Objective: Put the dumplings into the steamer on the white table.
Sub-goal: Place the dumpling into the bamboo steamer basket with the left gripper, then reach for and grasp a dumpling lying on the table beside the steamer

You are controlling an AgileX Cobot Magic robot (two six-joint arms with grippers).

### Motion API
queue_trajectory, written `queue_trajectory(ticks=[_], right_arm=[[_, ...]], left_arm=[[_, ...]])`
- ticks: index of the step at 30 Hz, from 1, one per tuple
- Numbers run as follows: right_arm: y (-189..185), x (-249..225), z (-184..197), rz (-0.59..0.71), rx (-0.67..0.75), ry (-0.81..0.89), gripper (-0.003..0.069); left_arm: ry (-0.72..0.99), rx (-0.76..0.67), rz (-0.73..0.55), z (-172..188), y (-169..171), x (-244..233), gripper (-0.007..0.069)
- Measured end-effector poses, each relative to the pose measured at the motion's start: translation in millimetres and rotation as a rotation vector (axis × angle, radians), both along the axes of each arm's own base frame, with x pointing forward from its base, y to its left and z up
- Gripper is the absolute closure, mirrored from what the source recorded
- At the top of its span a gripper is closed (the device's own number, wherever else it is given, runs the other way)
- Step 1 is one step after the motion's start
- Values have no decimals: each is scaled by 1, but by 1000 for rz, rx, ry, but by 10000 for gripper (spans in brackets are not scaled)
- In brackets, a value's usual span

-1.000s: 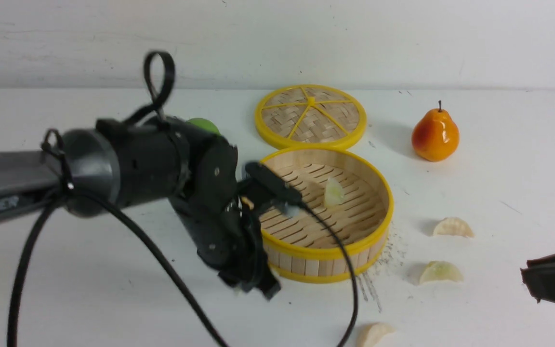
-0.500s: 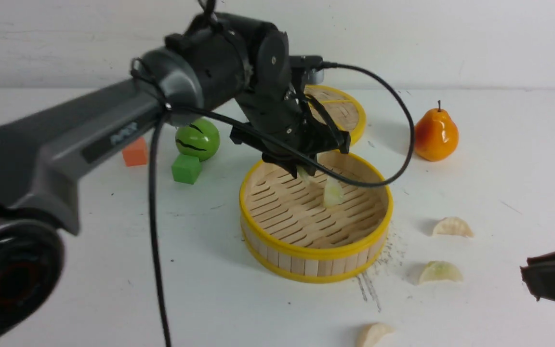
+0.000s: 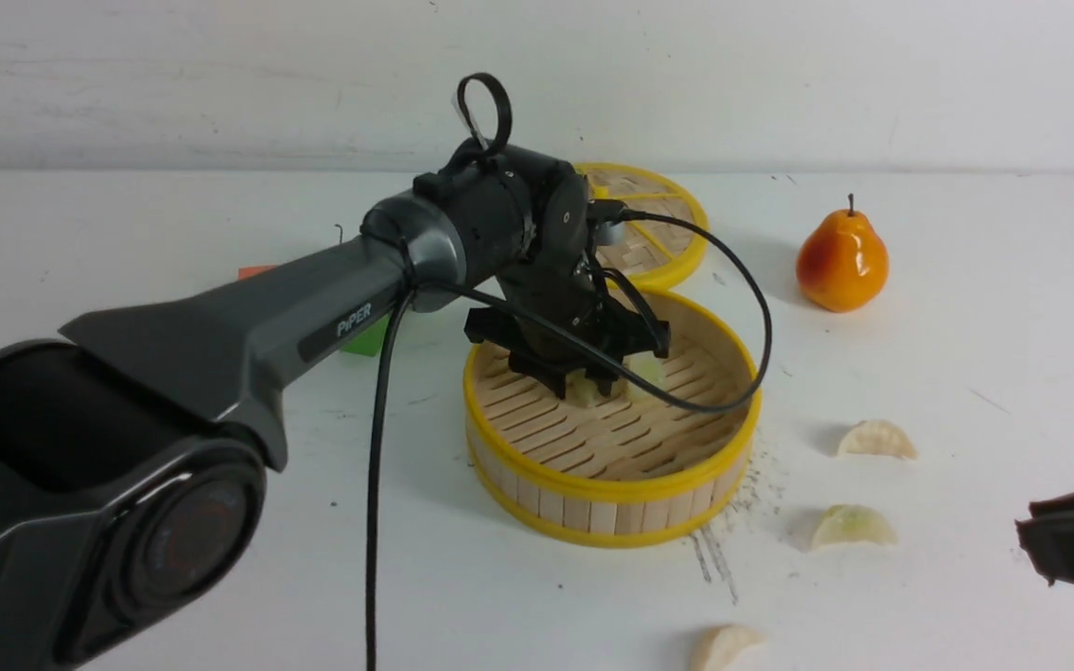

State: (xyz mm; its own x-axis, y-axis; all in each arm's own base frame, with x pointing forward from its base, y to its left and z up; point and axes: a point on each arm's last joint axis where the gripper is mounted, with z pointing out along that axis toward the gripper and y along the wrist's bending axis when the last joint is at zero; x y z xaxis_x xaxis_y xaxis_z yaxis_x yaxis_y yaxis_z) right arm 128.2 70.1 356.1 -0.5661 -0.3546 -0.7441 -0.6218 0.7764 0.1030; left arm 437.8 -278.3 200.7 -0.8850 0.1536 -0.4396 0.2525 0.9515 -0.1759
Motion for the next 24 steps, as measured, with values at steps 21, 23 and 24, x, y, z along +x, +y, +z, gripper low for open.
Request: queue_trajectory(ticks=[21,23,24], right_arm=[[97,55,-22,40,-220,282,573],[111,68,-38,20,-224,312,553],[116,75,-48,4,-235,339,538]], left_arm=[[-231,32,-94,240,111,-163,625],[-206,52,-96,233,129,-190,639],[-188,62,-98,227,138,-206,639]])
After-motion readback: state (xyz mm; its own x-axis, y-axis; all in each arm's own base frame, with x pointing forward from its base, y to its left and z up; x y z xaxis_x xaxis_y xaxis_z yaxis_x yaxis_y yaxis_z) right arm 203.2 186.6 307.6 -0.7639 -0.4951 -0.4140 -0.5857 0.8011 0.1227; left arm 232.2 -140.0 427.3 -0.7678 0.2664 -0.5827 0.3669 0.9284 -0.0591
